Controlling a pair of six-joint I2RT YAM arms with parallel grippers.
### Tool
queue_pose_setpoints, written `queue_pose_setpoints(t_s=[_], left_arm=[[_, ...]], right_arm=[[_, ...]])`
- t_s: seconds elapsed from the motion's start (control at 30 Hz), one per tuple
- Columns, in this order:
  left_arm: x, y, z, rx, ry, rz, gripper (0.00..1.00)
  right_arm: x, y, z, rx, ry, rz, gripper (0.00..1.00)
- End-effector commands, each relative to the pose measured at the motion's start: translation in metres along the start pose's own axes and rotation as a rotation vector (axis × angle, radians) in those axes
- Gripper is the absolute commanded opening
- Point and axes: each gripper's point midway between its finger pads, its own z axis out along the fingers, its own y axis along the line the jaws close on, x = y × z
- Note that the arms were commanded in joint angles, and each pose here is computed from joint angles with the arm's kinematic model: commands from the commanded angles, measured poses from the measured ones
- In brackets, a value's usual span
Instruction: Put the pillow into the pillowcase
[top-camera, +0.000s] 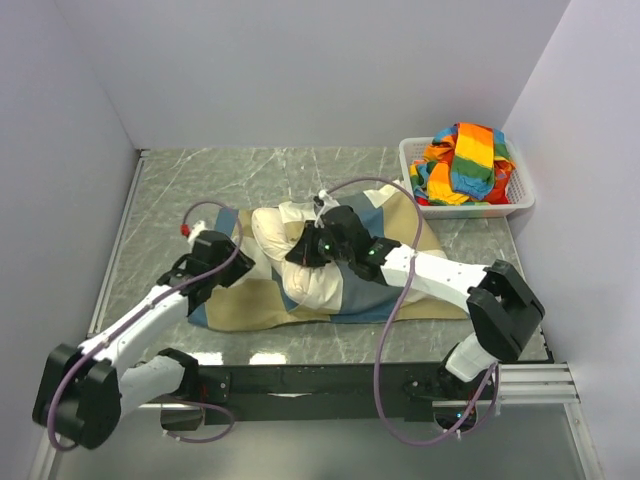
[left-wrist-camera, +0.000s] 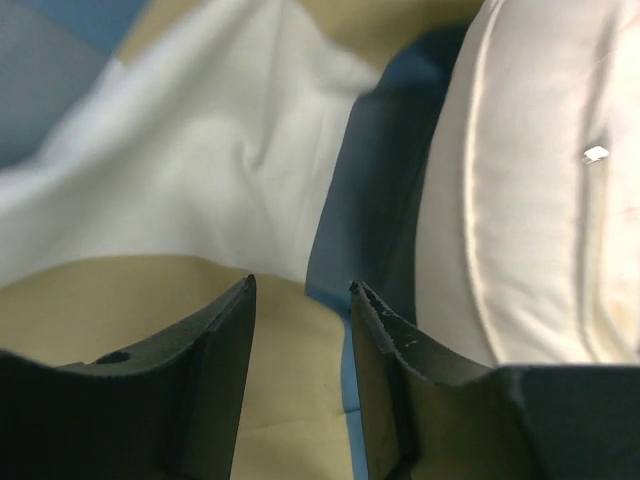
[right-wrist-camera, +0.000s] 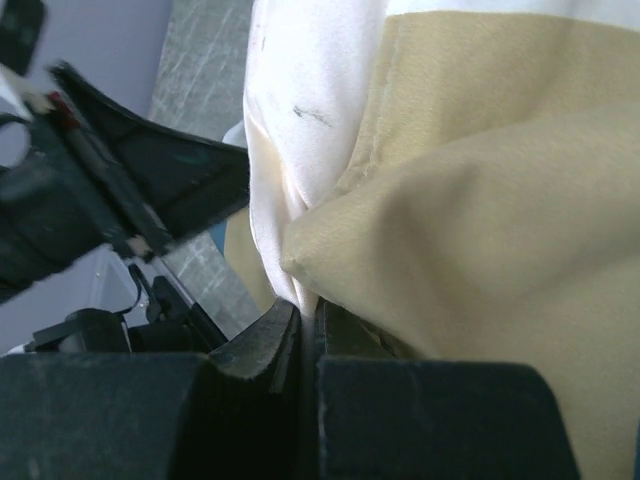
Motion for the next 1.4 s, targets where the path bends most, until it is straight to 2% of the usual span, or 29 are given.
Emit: queue_pose_setpoints(t_s=[0.0, 0.13, 0.2, 0.47, 0.53, 0.67, 0.73, 0.83, 0.87, 0.9, 0.93, 1.17, 1.37], left_arm=[[0.016, -0.026, 0.013, 0.072, -0.001, 0.019, 0.44], [0.042, -0.03, 0.023, 0.082, 0.038, 0.054, 0.47], [0.058, -0.035, 0.027, 0.085, 0.069, 0.078, 0.51], [0.108, -0.034, 0.035, 0.04, 0.142, 0.127, 0.53], [0.111, -0.036, 0.037, 0.026, 0.127, 0.131, 0.52], [0.127, -0.013, 0.042, -0.121, 0.115, 0.152, 0.45], [0.131, -0.014, 0.044, -0.132, 0.106, 0.167, 0.42], [0.137, -0.009, 0.049, -0.157, 0.113, 0.171, 0.29], [0.136, -0.007, 0.049, -0.164, 0.108, 0.168, 0.18], [0.134, -0.004, 0.048, -0.175, 0.102, 0.172, 0.12], [0.13, -0.002, 0.047, -0.184, 0.083, 0.176, 0.01], [0.1, 0.007, 0.024, -0.204, -0.006, 0.165, 0.01], [0.085, 0.03, 0.008, -0.205, -0.026, 0.118, 0.01]], right_arm=[[-0.041, 0.008, -0.018, -0.04, -0.225, 0.089, 0.0], [-0.034, -0.001, -0.021, -0.036, -0.259, 0.135, 0.0], [-0.031, -0.003, -0.021, -0.034, -0.261, 0.149, 0.0], [-0.027, -0.007, -0.025, -0.019, -0.29, 0.164, 0.0], [-0.027, -0.008, -0.025, -0.013, -0.287, 0.161, 0.0], [-0.026, -0.006, -0.025, -0.004, -0.289, 0.141, 0.0], [-0.025, -0.008, -0.025, 0.017, -0.293, 0.133, 0.0], [-0.021, -0.008, -0.027, 0.029, -0.29, 0.118, 0.0], [-0.019, -0.008, -0.028, 0.03, -0.29, 0.119, 0.0], [-0.017, -0.009, -0.029, 0.035, -0.288, 0.114, 0.0], [-0.018, -0.012, -0.031, 0.045, -0.295, 0.115, 0.0], [-0.005, -0.035, -0.041, 0.122, -0.291, 0.086, 0.0], [0.013, -0.059, -0.041, 0.223, -0.247, 0.047, 0.0]])
